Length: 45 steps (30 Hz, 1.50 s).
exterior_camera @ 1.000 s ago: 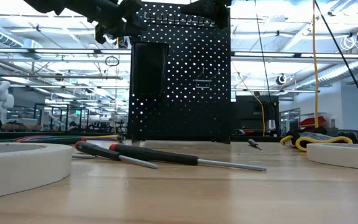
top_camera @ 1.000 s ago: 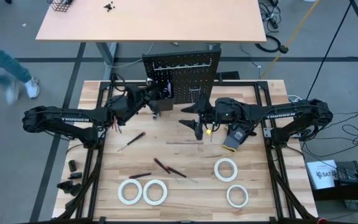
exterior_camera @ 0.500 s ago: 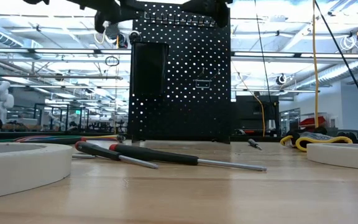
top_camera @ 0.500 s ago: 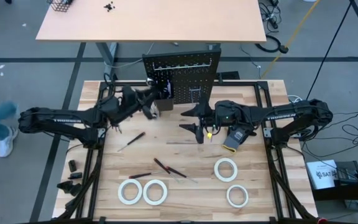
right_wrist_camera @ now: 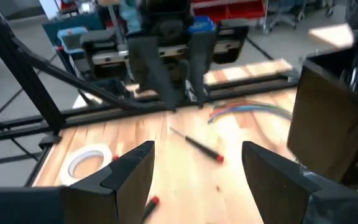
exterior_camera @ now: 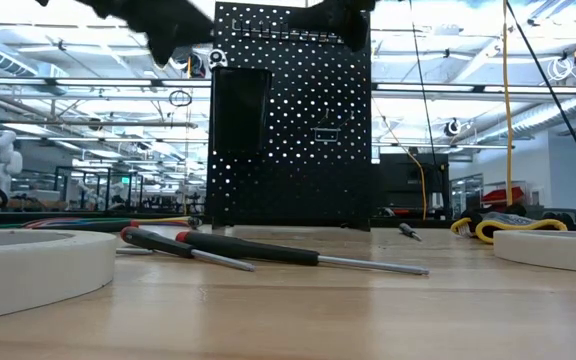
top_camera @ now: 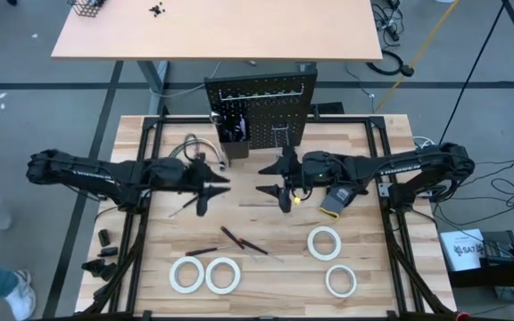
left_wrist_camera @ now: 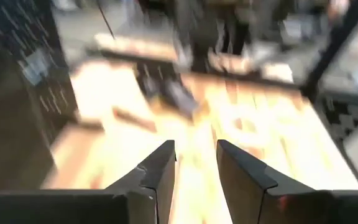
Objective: Hang tools onto peg board
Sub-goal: Hang the nut driver on the peg board
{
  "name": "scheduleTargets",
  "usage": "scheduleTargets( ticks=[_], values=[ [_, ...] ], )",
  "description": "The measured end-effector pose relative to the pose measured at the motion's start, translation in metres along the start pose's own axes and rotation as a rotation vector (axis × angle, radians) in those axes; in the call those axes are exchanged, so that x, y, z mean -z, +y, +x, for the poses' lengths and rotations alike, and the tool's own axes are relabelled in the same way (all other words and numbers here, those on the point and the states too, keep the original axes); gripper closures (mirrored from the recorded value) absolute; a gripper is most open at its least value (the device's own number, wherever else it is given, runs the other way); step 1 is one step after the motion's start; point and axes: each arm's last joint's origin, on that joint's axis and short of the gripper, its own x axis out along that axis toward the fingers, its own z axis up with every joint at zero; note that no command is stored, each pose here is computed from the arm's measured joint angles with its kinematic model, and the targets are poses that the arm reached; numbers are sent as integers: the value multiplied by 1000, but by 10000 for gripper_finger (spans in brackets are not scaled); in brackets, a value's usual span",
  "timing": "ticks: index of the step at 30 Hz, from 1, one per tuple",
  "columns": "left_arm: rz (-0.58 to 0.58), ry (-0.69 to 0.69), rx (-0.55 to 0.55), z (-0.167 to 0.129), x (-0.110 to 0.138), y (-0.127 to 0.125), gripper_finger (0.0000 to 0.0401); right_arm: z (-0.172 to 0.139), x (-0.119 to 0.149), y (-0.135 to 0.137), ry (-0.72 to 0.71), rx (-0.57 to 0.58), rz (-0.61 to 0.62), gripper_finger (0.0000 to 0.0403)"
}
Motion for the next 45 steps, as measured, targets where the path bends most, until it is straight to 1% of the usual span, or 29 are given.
scheduleTargets(
  ticks=[4,7,10,15,17,20,25,27,28,31,34,38,41,45],
  values=[
    [-50,169,-3,0,17,-2,280,11,11,1,42,5,-1,167],
    [-60,242,0,2,25,-4,280,18,20,2,88,7,-6,167],
    [-52,287,10,5,30,-8,280,24,30,5,142,8,-1,167],
    [-31,336,22,11,37,-13,280,23,43,9,252,16,-13,167],
    [-28,348,20,14,39,-13,280,21,49,9,308,36,17,167],
    [-25,379,13,18,43,-13,280,16,61,5,436,100,105,167],
    [-18,403,8,23,47,-13,280,-1,84,-4,712,275,247,167],
    [2,409,10,24,48,-13,280,-9,91,-7,800,344,267,167],
    [10,415,10,25,49,-13,280,-11,93,-8,818,375,268,167],
    [27,421,11,28,51,-13,280,-12,92,-12,790,455,271,167],
    [28,430,6,33,53,-13,280,-11,92,-21,760,527,317,167],
    [17,458,-3,38,58,-13,280,-15,97,-38,724,698,412,167],
    [-17,478,-16,40,61,-13,280,-16,104,-50,724,745,476,167],
    [-66,523,-41,40,66,-12,280,-20,116,-58,764,782,560,167]
  ],
)
